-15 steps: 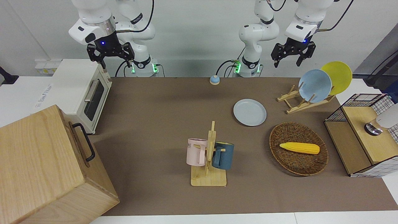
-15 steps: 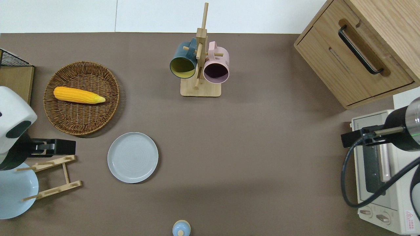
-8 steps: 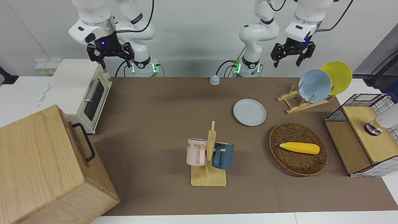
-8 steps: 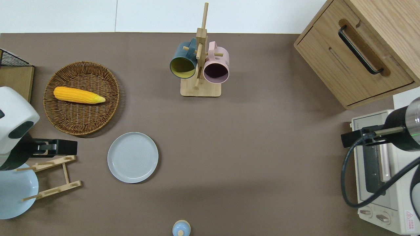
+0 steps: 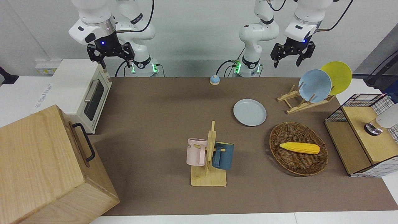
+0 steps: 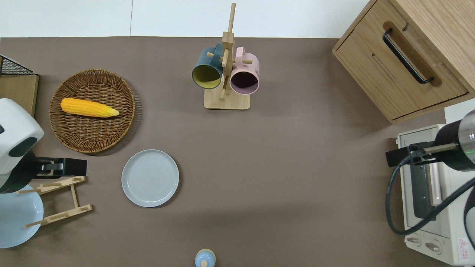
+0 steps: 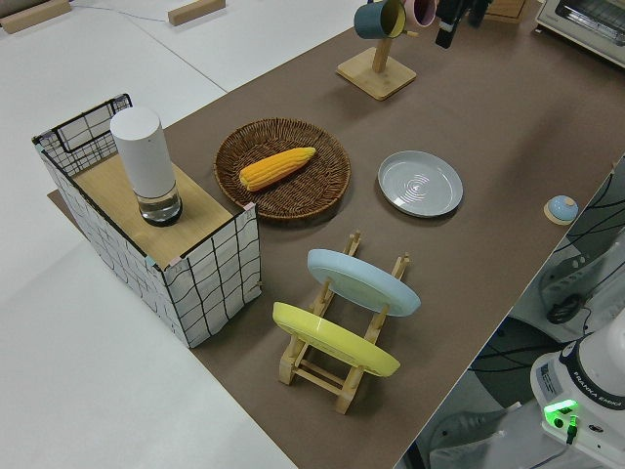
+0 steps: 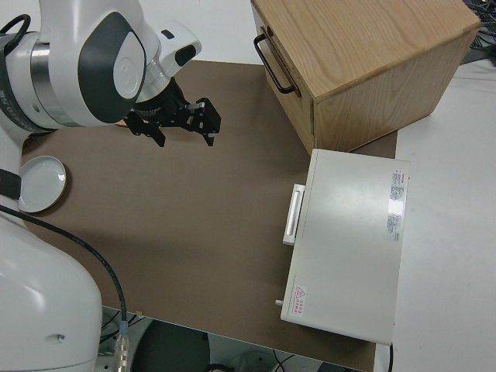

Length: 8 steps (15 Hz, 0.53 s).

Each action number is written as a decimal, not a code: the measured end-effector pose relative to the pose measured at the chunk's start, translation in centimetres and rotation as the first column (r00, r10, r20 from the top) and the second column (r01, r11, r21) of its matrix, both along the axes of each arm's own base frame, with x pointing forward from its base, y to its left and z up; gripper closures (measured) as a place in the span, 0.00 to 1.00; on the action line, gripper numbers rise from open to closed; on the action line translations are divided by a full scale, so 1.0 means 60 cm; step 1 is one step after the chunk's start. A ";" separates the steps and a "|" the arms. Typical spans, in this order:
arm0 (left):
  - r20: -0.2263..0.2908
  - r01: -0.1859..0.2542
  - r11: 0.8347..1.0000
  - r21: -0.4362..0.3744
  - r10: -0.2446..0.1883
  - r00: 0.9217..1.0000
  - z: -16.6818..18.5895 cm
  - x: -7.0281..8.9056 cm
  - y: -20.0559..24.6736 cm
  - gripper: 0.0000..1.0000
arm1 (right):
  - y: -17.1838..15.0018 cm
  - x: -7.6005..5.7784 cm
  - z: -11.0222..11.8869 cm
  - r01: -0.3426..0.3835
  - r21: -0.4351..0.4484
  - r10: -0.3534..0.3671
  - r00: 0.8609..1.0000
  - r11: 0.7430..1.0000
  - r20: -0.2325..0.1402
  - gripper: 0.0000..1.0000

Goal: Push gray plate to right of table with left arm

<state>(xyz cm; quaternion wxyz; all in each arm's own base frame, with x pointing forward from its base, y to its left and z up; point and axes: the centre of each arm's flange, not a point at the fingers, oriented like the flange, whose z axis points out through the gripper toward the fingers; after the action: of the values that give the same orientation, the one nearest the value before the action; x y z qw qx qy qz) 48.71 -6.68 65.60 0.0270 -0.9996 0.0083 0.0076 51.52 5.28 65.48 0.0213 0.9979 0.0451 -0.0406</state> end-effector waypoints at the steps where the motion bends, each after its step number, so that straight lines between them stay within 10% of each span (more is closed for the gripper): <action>1: -0.003 -0.004 1.000 0.000 0.004 1.000 0.000 0.000 0.003 0.00 | 0.000 0.000 0.000 0.000 0.000 0.000 1.000 1.000 0.000 0.00; 8: -0.046 -0.019 1.000 0.002 0.019 0.999 -0.027 -0.011 0.015 0.00 | 0.000 0.000 0.000 0.000 0.000 0.000 1.000 1.000 0.000 0.00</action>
<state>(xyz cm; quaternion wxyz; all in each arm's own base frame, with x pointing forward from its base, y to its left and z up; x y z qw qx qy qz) 48.04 -5.81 63.98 0.0273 -0.9991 -0.0004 0.0311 51.52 5.28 65.48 0.0213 0.9979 0.0451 -0.0406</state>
